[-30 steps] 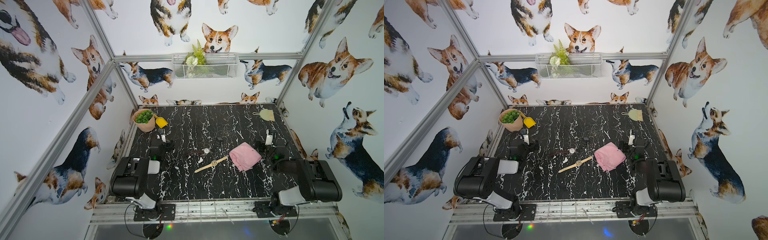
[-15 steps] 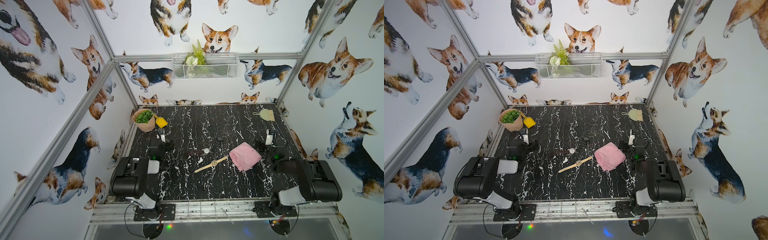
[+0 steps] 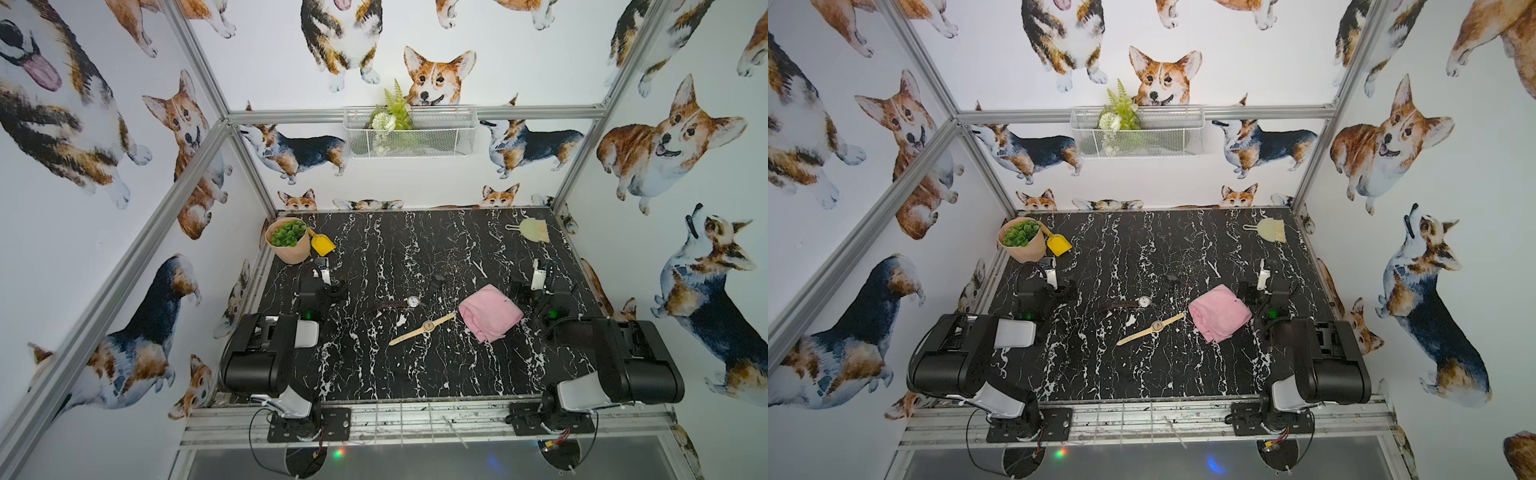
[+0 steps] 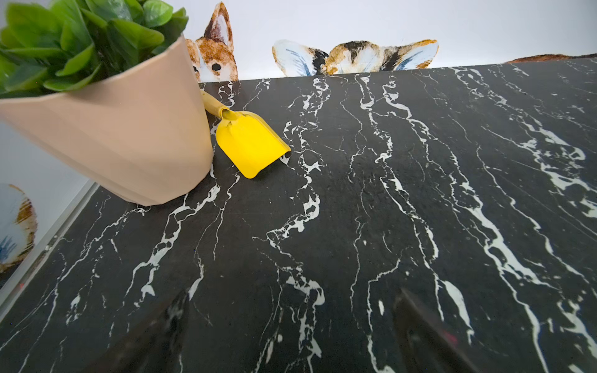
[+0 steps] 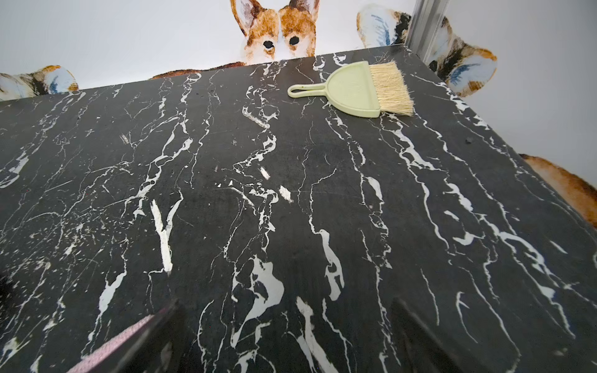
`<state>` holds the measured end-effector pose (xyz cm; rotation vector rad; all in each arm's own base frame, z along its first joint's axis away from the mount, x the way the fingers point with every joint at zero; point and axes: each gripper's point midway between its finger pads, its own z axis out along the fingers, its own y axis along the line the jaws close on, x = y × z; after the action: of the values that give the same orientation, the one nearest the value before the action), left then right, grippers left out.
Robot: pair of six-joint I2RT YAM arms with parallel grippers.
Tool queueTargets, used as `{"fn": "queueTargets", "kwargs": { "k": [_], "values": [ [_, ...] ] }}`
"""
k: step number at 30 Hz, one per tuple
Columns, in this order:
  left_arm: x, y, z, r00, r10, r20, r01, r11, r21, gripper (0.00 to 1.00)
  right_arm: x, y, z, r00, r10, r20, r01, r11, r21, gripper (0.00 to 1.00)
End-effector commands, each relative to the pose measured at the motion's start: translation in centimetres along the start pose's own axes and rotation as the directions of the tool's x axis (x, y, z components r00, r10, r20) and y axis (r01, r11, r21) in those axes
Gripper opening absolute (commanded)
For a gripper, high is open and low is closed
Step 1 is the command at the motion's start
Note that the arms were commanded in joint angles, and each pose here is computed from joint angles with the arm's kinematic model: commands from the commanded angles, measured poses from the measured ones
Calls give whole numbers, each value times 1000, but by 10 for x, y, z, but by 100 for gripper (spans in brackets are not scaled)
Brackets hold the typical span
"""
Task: Wipe the watch dial
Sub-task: Pick up the watch at the center of the board.
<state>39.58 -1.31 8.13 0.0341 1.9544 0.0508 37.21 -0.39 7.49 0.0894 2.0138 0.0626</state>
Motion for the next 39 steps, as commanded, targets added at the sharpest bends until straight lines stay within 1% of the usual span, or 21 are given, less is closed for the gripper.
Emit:
{"fn": "queueTargets", "kwargs": {
  "k": [1, 21, 39],
  "values": [
    [-8, 0, 0, 1000, 0, 29, 0, 1000, 4, 100, -16, 0, 0, 998, -1, 59, 1, 1000, 3, 100],
    [-9, -4, -2, 999, 13, 41, -14, 1000, 12, 100, -16, 0, 0, 998, -1, 60, 1, 1000, 1, 100],
    [-9, -2, 0, 999, 7, 33, -7, 1000, 1, 100, -16, 0, 0, 998, -1, 59, 0, 1000, 2, 100]
  ]
}}
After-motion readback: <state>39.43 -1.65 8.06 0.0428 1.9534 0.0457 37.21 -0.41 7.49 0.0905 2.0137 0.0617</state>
